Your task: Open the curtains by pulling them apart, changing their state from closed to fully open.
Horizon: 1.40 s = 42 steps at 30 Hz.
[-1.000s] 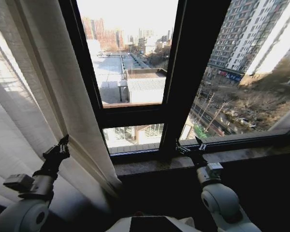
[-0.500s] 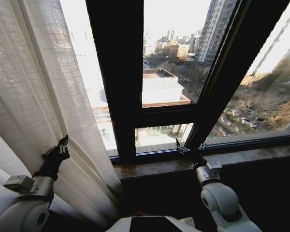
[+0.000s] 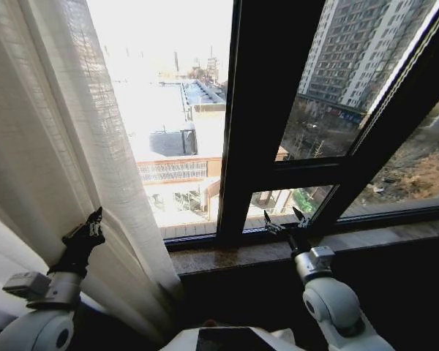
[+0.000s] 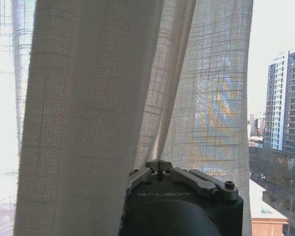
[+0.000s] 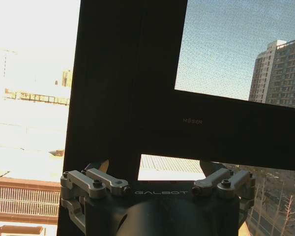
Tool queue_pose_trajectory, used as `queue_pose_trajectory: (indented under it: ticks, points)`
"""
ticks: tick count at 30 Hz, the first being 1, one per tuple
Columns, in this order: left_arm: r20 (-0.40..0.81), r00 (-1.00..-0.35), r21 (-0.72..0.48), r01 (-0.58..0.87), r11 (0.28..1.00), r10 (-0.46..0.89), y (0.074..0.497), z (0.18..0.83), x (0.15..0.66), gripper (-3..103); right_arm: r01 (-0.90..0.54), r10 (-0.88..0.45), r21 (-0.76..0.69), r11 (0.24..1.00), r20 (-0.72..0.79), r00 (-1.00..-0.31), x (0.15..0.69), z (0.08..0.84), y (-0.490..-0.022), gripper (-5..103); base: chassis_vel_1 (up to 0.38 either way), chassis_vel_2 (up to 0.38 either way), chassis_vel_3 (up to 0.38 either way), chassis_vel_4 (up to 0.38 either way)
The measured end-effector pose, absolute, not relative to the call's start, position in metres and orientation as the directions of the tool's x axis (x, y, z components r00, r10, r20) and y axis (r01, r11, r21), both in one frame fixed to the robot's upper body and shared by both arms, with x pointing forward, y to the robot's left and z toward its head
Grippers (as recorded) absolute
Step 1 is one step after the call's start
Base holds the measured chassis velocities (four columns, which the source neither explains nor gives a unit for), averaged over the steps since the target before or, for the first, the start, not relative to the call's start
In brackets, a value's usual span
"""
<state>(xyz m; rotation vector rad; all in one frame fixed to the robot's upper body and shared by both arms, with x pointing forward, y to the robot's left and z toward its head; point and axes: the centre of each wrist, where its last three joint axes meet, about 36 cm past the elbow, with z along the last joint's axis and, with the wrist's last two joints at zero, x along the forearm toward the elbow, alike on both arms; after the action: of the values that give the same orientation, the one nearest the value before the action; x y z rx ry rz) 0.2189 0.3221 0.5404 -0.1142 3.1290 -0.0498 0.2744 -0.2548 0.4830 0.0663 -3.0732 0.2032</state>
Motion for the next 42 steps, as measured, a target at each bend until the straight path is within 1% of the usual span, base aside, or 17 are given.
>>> queue_pose_trajectory:
  ticks: [9,14,35,42]
  points:
    - [0.007,-0.996,-0.038,-0.084,0.996,-0.084,0.3213,0.5377,0.2157,0,-0.051,-0.042,-0.136,0.989,0.07,-0.997,0.2718,0.4814,-0.2541,100,0.143,-0.034,-0.134,0.051]
    - [0.004,-0.996,-0.037,-0.088,0.995,-0.088,0.3218,0.5377,0.2152,0,-0.055,-0.049,-0.129,0.99,0.045,-0.998,0.2743,0.4801,-0.2535,100,0.12,0.058,-0.112,-0.031]
    - [-0.001,-0.996,-0.029,-0.094,0.995,-0.094,0.3223,0.537,0.2142,0,-0.058,-0.054,-0.146,0.988,0.033,-0.998,0.2738,0.4771,-0.2563,100,0.01,0.006,-0.014,-0.007]
    - [-0.003,-0.996,-0.026,-0.091,0.995,-0.091,0.3225,0.5375,0.2147,0,-0.055,-0.051,-0.15,0.987,0.032,-0.998,0.2747,0.4764,-0.2563,100,0.082,0.088,-0.072,-0.083]
